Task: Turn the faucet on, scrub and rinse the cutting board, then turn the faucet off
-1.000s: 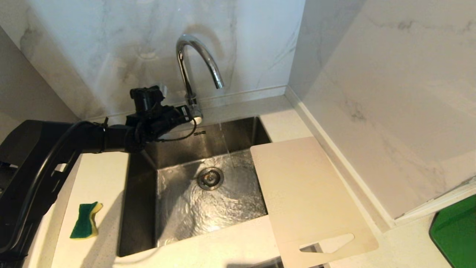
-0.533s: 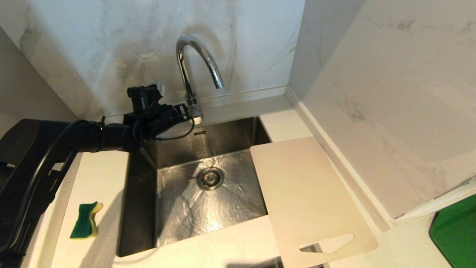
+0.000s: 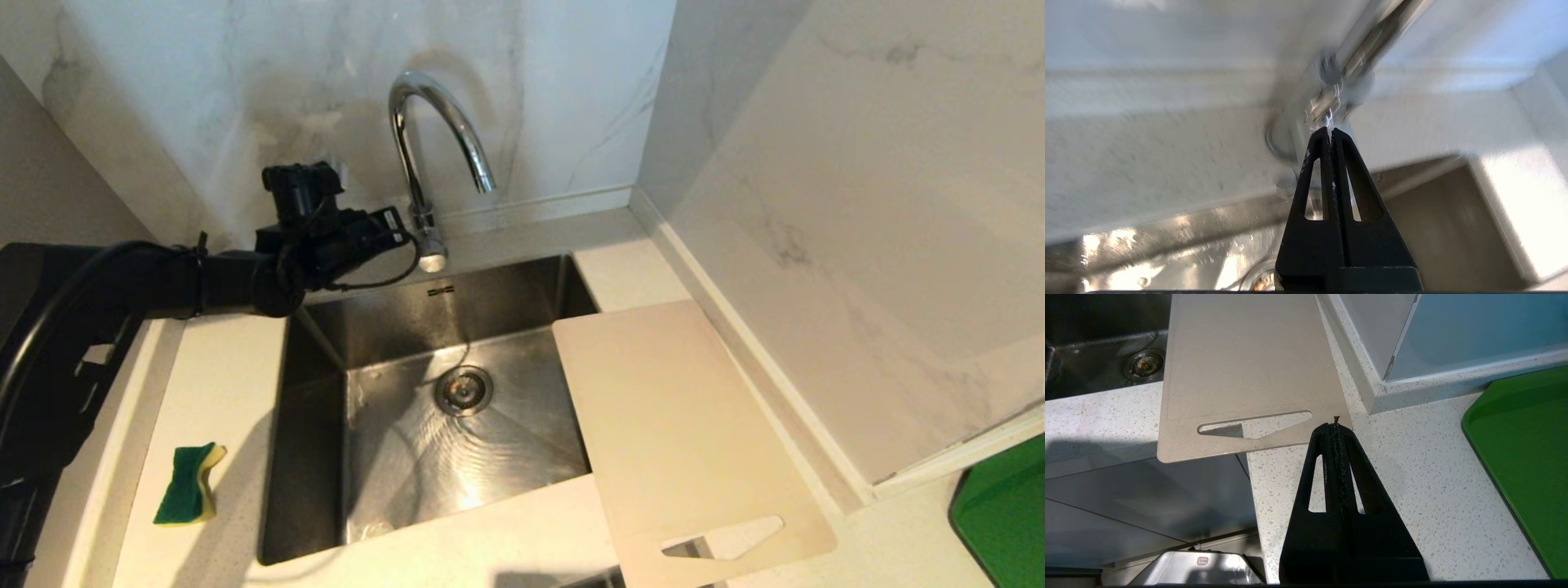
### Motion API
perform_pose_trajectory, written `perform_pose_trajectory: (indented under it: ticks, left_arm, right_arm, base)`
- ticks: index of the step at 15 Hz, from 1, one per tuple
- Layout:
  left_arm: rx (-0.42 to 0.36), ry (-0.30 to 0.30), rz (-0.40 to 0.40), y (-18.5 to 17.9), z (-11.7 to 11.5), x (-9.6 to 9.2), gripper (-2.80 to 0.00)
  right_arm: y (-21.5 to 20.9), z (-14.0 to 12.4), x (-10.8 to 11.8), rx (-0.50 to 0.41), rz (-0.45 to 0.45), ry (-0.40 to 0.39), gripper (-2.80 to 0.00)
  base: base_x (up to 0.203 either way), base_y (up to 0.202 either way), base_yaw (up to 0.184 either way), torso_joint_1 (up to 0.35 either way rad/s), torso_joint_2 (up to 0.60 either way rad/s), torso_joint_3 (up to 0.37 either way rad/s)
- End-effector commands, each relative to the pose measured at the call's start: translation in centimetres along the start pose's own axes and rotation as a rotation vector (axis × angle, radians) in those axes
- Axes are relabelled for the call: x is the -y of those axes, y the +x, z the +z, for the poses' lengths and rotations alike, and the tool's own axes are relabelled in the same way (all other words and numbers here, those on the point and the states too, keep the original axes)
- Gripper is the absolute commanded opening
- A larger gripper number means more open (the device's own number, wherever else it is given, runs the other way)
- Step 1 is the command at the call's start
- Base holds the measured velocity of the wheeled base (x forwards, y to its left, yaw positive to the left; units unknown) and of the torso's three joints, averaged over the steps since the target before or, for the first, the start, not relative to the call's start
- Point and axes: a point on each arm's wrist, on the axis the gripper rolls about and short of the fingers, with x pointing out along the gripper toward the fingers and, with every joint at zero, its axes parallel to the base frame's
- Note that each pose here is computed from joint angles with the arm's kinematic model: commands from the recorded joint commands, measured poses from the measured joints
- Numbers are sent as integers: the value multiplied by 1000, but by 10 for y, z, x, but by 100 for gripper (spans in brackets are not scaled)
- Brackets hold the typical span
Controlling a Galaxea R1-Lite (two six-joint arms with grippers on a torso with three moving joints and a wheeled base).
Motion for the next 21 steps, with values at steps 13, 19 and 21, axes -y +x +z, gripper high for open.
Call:
perform_pose_trajectory:
  ticks: [13, 19, 21]
  left_arm:
    - [29, 142, 335, -148, 108, -104, -280]
    - [124, 191, 386, -269, 136, -94, -280]
    - [168, 231, 397, -316, 138, -86, -280]
  right_arm:
    - [0, 0, 0, -3, 1, 1, -280]
    - [0, 0, 0, -3, 1, 6, -280]
    - [0, 0, 0, -3, 1, 9, -280]
  base:
    - [0, 0, 0, 0, 0, 0]
    - [0, 0, 0, 0, 0, 0]
    - [0, 0, 0, 0, 0, 0]
